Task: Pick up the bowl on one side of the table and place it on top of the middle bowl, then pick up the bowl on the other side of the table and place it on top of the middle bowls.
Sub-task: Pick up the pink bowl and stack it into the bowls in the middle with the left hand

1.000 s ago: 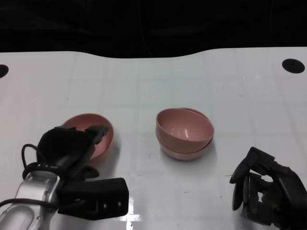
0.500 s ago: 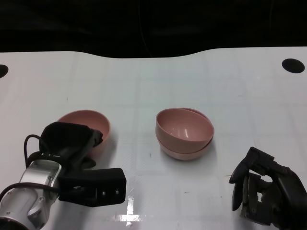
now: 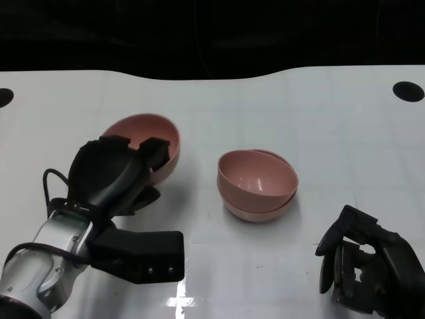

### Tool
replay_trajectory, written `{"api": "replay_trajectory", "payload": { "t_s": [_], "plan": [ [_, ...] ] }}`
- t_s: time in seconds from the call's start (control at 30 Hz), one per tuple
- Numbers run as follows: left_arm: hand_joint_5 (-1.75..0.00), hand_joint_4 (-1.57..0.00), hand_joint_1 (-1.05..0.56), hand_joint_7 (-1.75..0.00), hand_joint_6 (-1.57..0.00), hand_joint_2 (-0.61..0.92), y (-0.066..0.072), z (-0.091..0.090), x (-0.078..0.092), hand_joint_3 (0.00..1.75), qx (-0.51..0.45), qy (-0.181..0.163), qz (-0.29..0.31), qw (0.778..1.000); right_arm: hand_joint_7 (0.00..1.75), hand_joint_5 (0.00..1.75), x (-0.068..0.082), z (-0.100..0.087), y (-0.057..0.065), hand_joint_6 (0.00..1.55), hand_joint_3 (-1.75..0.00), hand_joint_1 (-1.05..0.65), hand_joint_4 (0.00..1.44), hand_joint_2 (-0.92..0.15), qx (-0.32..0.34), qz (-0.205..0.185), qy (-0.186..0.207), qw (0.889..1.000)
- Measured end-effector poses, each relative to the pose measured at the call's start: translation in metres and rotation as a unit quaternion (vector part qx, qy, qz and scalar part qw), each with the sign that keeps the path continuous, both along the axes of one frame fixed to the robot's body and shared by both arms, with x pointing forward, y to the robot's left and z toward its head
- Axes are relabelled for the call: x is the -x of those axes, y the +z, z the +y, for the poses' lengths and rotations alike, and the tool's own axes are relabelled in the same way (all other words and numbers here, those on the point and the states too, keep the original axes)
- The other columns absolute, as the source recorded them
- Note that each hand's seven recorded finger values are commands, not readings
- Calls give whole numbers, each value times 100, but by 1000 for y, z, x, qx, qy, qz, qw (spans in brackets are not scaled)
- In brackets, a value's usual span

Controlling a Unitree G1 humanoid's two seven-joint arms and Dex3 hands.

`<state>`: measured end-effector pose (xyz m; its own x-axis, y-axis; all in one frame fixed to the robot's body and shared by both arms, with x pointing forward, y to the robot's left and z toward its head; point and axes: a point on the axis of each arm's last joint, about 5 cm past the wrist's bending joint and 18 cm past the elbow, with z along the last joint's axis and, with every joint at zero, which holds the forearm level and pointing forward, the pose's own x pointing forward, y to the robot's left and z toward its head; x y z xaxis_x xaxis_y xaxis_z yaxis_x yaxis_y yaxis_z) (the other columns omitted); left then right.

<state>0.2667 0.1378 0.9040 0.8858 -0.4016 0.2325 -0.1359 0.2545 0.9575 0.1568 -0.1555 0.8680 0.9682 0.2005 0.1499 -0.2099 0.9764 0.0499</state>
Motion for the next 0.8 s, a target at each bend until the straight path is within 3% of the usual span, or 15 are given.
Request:
{"api": "replay_trajectory", "payload": {
  "t_s": [0.1,0.3,0.53,0.67,0.8],
  "plan": [
    [-175,-89,-23,-160,-73,52,11,-8,-5,106,21,-31,-18,999,167,175,0,0,0,77,-152,-15,86,-32,0,1,0,1000],
    [-175,-87,-25,-134,-82,49,29,-31,-16,109,69,-102,-40,992,165,175,1,2,-1,78,-152,-14,86,-33,8,3,3,1000],
    [-175,-89,-26,-134,-86,50,41,-53,-23,106,72,-175,-45,981,165,175,0,3,-1,78,-152,-13,86,-33,8,1,7,1000],
    [-175,-90,-25,-152,-83,48,42,-62,-23,101,60,-199,-28,978,164,175,1,3,-1,78,-151,-12,86,-33,7,1,8,1000],
    [-175,-90,-24,-152,-80,48,49,-71,-24,94,24,-227,0,974,162,175,1,4,-1,79,-150,-12,87,-34,6,1,11,1000]
  ]
}}
